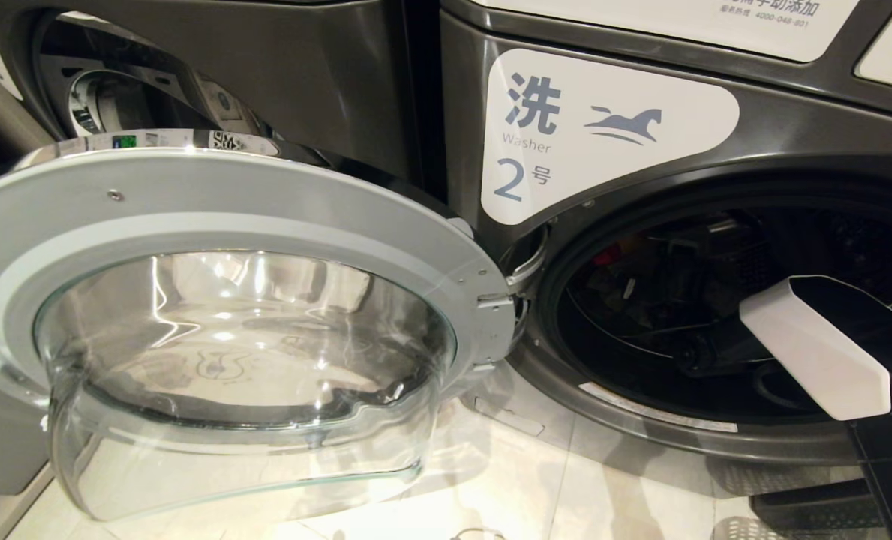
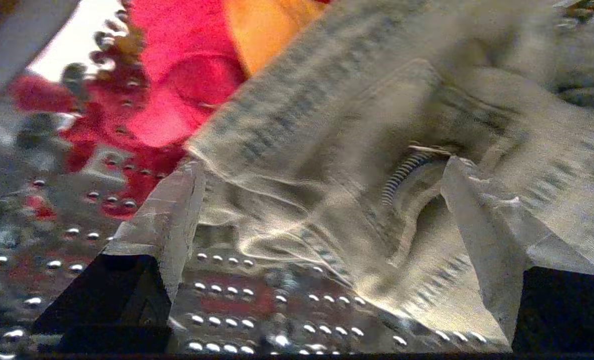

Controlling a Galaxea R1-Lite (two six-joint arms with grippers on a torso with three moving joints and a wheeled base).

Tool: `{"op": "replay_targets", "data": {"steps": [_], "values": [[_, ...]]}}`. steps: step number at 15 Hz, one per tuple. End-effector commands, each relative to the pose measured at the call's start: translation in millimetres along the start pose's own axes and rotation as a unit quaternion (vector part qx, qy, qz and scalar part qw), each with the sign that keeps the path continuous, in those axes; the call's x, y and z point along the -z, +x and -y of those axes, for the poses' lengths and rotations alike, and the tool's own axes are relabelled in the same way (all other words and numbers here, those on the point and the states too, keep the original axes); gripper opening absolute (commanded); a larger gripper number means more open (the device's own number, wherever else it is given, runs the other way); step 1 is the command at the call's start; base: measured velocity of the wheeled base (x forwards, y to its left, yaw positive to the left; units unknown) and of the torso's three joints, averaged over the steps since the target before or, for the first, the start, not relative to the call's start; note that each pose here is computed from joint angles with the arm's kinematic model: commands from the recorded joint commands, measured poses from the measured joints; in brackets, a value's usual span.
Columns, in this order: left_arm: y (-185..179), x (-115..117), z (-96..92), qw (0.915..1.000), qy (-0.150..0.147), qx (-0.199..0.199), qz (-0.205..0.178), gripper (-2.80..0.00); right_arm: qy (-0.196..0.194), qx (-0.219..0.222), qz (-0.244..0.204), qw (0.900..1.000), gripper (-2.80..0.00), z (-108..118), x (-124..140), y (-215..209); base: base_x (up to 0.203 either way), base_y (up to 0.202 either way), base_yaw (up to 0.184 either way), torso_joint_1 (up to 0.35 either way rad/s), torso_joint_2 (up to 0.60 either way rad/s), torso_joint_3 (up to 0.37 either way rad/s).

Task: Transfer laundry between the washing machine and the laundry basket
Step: Pick a cloth and place it into the basket

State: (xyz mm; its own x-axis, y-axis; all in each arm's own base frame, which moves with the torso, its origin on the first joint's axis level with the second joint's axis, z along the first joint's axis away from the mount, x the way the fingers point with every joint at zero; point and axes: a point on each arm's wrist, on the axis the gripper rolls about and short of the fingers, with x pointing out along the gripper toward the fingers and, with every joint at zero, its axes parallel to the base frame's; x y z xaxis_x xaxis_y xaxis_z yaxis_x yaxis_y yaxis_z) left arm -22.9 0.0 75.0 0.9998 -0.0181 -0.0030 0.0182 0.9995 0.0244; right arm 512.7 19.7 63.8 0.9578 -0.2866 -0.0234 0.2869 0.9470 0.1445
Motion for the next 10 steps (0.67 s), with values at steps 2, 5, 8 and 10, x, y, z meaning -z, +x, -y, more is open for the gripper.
{"op": "replay_targets", "data": {"steps": [2,5,8,10], "values": [[0,0,0.0,1.0000,0.000,0.000,-0.001,-2.80,0.007,-0.012,0.022,1.000,0.00,-5,-2,12,0.000,0.000,0.000,0.000,0.00,0.000],[0,0,0.0,1.0000,0.000,0.000,-0.001,-2.80,0.004,-0.047,0.008,0.999,0.00,-6,1,15,0.000,0.000,0.000,0.000,0.00,0.000],[0,0,0.0,1.0000,0.000,0.000,-0.001,-2.80,0.005,-0.064,0.010,0.998,0.00,-8,4,19,0.000,0.000,0.000,0.000,0.00,0.000],[0,0,0.0,1.0000,0.000,0.000,-0.001,-2.80,0.005,-0.067,0.019,0.998,0.00,-10,6,26,0.000,0.000,0.000,0.000,0.00,0.000]]}}
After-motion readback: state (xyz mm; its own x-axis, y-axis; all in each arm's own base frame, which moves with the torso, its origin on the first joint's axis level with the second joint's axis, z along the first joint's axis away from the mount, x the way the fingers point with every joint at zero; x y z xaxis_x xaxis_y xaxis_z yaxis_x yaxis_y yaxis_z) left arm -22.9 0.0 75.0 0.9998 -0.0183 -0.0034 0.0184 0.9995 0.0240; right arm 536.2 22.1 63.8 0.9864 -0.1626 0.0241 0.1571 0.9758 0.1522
